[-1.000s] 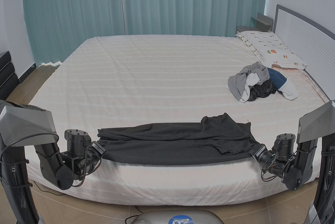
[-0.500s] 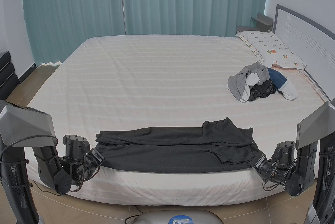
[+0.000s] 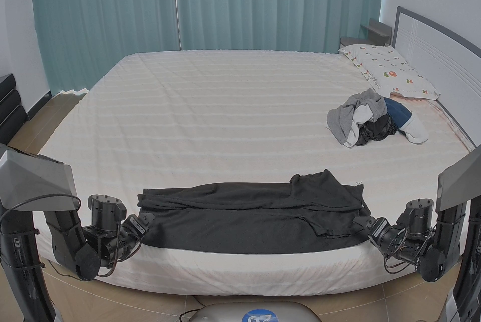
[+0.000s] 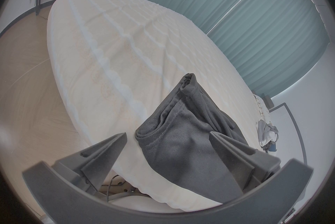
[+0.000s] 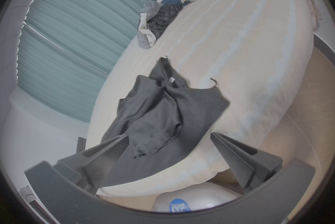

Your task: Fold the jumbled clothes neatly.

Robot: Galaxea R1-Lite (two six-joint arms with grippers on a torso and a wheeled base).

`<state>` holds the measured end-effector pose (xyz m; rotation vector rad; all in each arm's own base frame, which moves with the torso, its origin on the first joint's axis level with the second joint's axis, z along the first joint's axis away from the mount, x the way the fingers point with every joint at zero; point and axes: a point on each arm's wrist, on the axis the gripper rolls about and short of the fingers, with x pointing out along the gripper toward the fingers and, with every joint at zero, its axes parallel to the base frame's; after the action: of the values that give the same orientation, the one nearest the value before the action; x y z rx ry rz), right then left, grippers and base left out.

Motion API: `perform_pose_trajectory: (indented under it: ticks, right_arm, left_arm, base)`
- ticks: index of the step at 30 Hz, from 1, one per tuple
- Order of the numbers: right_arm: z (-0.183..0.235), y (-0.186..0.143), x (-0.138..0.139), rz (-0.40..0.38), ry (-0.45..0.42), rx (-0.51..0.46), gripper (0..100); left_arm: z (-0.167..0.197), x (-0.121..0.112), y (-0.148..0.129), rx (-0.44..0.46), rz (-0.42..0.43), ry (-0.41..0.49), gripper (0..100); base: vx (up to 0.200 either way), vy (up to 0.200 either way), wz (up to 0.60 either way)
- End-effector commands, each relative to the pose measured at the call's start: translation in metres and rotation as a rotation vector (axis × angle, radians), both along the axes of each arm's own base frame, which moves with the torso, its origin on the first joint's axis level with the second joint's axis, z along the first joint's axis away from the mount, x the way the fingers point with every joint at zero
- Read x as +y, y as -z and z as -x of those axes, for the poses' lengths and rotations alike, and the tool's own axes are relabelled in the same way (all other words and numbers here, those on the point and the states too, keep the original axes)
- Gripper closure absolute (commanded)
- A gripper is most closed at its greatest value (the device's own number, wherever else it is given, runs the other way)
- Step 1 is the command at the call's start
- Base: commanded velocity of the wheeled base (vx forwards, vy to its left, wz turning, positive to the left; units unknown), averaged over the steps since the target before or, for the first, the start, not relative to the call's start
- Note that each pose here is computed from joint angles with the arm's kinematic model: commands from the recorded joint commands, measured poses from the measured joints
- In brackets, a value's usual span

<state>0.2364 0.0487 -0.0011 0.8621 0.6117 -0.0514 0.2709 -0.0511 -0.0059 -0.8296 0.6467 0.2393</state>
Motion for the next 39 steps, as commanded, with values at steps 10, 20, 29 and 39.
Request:
perform_pose_trajectory:
  ticks: [10,20,29,39]
  right_arm:
    - [0.005,-0.026,0.005,-0.037,-0.022,-0.101,0]
    - [-0.030,0.019,0.006,-0.109,0.015,-0.001,0]
    - [-0.033,0.025,-0.024,-0.080,0.113,0.011,0]
    - [-0.019,-0.031,-0.023,-0.143,0.066,-0.150,0]
  left_arm:
    - [-0.002,0.024,-0.025,-0.074,0.142,-0.039,0]
    - [-0.007,0.026,-0.019,-0.061,0.146,-0.050,0]
    - [-0.009,0.026,-0.014,-0.050,0.145,-0.051,0]
    - [-0.021,0.024,-0.018,-0.088,0.151,-0.048,0]
  base:
    - [0.000,0.000,0.00]
    - [0.000,0.000,0.00]
    - [0.000,0.000,0.00]
    - [0.000,0.000,0.00]
